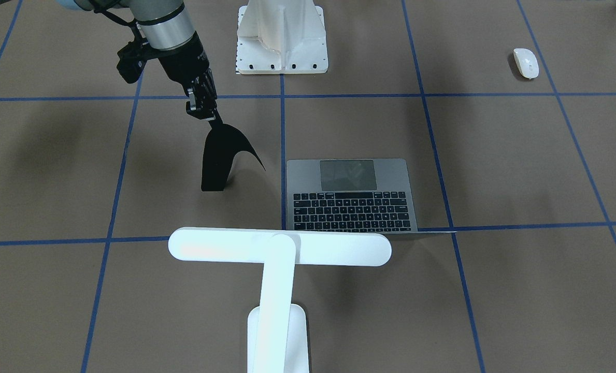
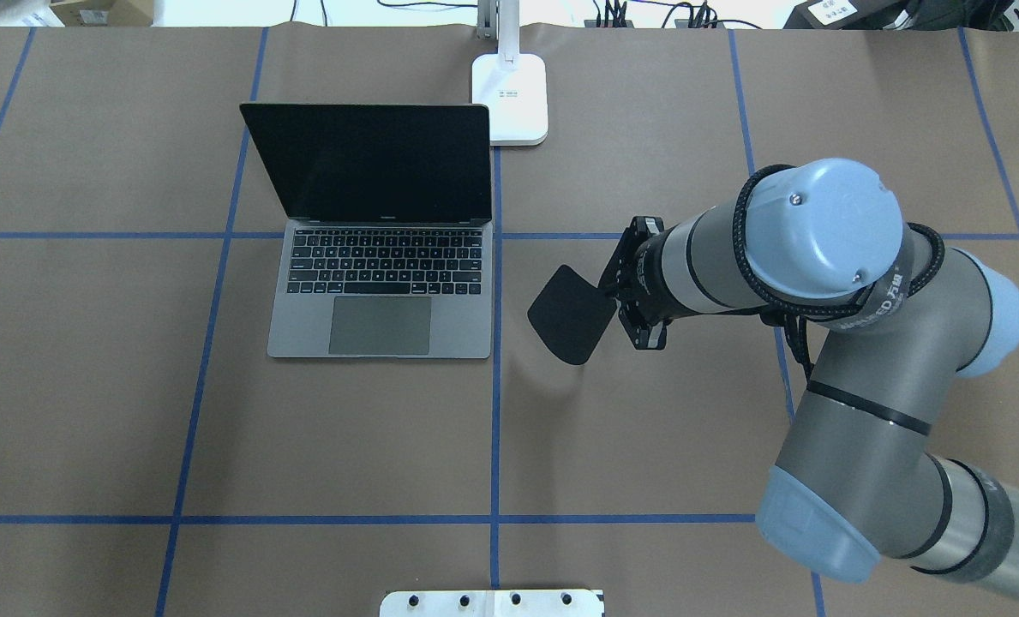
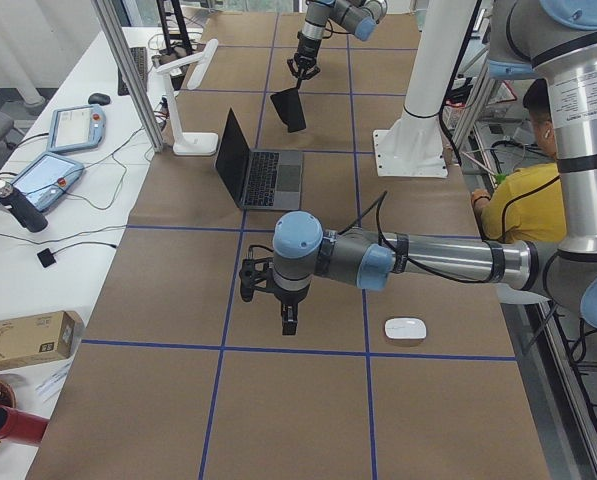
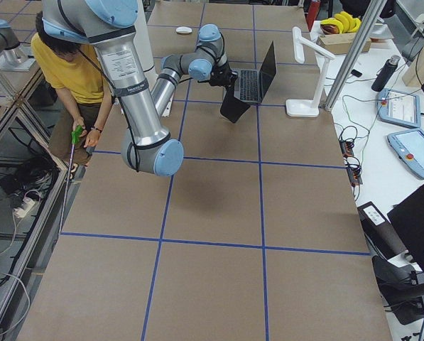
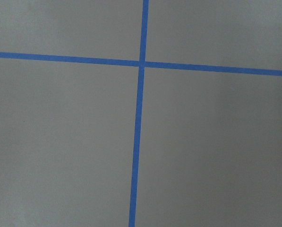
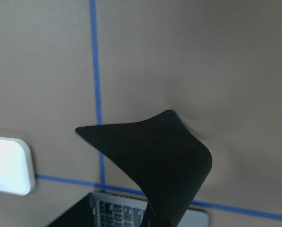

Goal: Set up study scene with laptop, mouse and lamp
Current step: 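Lower the black mouse pad beside the laptop keyboard with the right gripper, then lay the pad flat against the laptop side and open the right gripper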

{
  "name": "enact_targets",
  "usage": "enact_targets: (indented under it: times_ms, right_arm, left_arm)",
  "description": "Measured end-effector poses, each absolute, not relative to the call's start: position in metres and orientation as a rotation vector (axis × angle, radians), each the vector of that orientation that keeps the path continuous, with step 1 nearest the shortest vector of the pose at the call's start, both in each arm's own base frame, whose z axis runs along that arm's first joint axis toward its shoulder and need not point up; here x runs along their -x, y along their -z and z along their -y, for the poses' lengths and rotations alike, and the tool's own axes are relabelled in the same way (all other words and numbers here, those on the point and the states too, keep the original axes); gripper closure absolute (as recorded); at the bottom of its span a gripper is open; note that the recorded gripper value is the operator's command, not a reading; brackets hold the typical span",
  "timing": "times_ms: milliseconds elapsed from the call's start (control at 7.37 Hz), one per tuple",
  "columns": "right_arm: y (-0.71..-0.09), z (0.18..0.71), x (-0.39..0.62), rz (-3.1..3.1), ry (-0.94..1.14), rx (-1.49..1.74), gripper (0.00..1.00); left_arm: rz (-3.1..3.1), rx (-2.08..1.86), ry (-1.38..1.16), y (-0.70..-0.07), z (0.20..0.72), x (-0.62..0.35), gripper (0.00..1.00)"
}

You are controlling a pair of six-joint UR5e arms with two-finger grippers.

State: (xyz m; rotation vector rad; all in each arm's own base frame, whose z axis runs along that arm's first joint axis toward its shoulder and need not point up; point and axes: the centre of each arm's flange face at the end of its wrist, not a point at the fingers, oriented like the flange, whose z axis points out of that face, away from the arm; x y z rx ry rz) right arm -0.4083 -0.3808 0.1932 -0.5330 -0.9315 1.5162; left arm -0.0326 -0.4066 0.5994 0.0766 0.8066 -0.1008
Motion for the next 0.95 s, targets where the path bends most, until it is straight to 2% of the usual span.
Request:
enact_targets:
  times_ms: [407, 949]
  right_arm:
    - [-0.229, 0.398, 0.463, 0.761, -1.453, 0.354, 1.00]
    - [-0.197, 0.453, 0.538, 0.782, -1.486, 0.293, 1.00]
  left_arm:
    - [-0.806, -0.076, 0.101, -0.600, 0.407, 0.033, 0.00]
    - [-0.806, -0.077, 0.101, -0.600, 0.408, 0.033, 0.00]
